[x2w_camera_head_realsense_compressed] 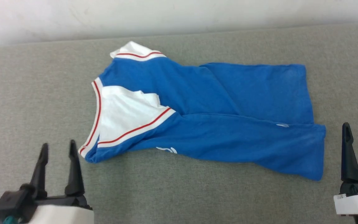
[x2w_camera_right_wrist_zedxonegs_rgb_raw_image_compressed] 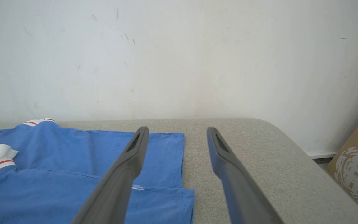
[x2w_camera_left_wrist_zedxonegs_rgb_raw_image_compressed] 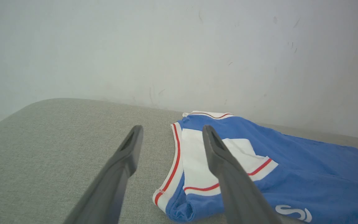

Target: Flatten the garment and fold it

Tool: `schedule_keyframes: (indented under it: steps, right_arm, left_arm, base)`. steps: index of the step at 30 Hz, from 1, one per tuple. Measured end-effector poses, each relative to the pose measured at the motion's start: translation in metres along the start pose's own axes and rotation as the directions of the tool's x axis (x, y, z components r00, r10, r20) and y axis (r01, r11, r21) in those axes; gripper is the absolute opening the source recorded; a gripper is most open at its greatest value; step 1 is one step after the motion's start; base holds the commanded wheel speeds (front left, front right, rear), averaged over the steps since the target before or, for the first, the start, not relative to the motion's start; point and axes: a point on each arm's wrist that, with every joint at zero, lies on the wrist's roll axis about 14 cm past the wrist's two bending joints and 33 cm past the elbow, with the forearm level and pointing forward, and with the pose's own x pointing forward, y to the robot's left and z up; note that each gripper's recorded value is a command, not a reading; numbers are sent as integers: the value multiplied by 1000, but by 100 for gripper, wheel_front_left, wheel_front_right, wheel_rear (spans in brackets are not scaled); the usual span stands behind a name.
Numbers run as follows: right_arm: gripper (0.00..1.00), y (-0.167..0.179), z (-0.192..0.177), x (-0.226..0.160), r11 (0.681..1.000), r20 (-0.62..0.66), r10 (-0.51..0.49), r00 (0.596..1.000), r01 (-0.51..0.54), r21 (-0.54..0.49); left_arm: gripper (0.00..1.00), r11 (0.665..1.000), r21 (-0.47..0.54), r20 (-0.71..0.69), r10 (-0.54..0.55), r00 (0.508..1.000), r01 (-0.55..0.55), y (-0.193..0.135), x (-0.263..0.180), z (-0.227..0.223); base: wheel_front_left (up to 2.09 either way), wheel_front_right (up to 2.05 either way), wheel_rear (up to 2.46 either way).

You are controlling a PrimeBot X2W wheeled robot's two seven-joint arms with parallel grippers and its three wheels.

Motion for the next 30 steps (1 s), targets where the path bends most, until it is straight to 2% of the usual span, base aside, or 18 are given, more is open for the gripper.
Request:
schedule_keyframes:
  steps: [5, 10, 16, 30]
  right_arm:
    - [100, 9, 4, 5, 1000, 12, 26, 1000, -26, 4]
    - [100, 12, -8, 10, 999, -28, 31, 999, -31, 8]
    - [100, 15, -26, 13, 999, -77, 36, 996, -34, 22]
    - [100, 11, -53, 16, 999, -153, 20, 988, -15, 34]
  left_arm:
    - [100, 993, 70, -151, -88, 985, 100, -9, 9, -14]
    - [100, 976, 123, -361, -126, 924, 181, -9, 22, -44]
    - [100, 974, 107, -516, -119, 848, 202, -9, 28, -74]
    - [100, 974, 89, -690, -91, 718, 208, -3, 22, -114]
  base:
    - [0, 0, 0]
    - [0, 0, 0]
    - [0, 0, 0]
    - [0, 0, 0]
